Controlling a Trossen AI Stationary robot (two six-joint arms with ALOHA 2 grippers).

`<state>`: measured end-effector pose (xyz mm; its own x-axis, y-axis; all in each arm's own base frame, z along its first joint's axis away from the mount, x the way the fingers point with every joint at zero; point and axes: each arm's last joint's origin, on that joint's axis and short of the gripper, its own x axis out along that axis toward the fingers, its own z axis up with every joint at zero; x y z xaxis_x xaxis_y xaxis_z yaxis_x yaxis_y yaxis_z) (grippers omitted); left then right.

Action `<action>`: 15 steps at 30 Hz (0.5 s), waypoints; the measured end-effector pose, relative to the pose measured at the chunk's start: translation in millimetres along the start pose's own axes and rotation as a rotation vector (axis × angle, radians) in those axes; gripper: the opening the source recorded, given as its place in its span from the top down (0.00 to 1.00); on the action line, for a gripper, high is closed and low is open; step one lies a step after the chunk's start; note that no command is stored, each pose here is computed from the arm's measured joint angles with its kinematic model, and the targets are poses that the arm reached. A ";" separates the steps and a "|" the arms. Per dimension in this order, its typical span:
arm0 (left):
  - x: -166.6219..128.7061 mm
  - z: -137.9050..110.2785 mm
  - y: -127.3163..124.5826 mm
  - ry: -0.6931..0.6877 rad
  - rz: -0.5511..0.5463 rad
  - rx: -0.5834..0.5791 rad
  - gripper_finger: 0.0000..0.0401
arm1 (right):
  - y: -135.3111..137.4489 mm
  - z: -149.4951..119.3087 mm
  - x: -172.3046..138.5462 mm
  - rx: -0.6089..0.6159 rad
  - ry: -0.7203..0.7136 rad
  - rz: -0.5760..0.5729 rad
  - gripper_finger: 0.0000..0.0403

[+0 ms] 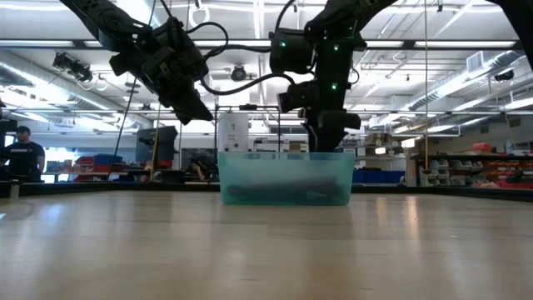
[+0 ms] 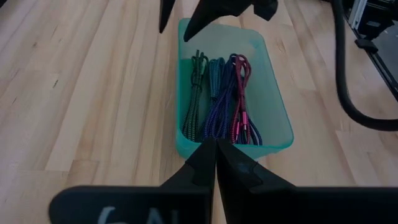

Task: Pick and place USB-C Cables
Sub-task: Move the green bin on the table

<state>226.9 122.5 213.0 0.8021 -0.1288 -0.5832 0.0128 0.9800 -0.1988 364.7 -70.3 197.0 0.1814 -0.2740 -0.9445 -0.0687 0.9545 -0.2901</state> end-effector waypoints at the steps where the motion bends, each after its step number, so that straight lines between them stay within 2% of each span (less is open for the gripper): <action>1: 0.0 0.0 0.0 0.000 0.000 0.000 0.95 | 0.6 0.3 -0.1 0.004 -0.003 0.005 0.59; 8: 0.0 0.0 0.0 0.000 0.000 0.000 0.95 | 3.0 1.1 -0.4 0.044 -0.019 0.059 0.59; 15: 0.0 0.0 0.0 0.000 0.000 0.000 0.95 | 10.6 3.3 -2.4 0.029 -0.027 0.078 0.59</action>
<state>226.9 122.5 213.0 0.8021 -0.1288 -0.5832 0.0125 0.9799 -0.1991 366.7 -59.1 196.7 0.2034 -0.1962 -0.9592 -0.0552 0.9759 -0.2113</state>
